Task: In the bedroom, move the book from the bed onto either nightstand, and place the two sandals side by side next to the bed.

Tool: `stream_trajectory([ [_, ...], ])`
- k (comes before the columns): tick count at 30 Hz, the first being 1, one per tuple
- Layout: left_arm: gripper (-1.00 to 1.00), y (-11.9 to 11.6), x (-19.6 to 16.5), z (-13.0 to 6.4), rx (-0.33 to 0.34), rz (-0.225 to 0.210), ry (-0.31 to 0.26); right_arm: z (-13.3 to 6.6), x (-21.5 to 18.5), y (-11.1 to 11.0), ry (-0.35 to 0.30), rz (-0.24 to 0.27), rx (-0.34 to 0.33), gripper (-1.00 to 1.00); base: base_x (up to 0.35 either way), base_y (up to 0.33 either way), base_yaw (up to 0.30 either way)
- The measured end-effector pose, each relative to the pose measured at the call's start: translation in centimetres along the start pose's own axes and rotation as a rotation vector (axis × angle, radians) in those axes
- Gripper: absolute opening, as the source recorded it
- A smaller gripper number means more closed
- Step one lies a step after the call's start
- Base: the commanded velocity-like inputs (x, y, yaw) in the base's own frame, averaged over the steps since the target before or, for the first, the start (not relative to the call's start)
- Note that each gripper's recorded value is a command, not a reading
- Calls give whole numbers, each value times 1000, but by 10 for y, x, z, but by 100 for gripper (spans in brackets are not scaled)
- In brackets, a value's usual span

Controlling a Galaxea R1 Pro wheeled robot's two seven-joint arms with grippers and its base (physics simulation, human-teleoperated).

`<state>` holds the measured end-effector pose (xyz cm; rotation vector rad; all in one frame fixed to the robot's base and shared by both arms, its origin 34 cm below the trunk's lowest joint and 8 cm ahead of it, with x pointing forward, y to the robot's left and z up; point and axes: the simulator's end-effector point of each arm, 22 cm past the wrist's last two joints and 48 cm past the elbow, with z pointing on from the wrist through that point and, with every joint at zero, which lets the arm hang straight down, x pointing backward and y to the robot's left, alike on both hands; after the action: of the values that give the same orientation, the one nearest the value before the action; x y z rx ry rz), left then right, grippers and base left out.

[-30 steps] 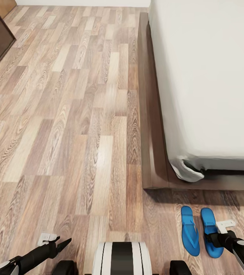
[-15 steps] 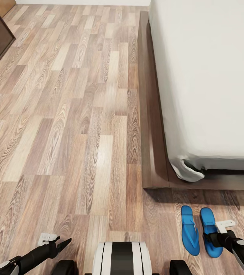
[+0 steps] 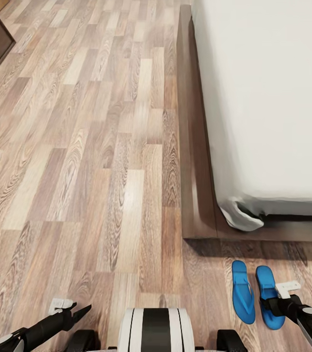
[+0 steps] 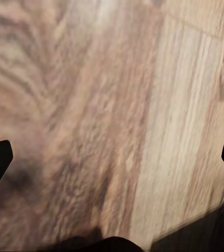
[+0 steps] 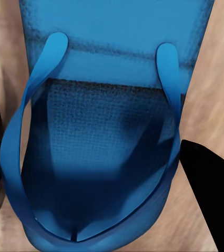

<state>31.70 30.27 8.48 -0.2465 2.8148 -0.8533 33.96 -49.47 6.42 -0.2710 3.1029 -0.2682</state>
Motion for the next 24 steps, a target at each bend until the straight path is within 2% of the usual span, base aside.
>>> stream_trajectory([
  [24, 100, 2, 3, 1, -2, -5, 5, 2, -1, 0, -2, -3, -1, -100, 36, 0, 0],
])
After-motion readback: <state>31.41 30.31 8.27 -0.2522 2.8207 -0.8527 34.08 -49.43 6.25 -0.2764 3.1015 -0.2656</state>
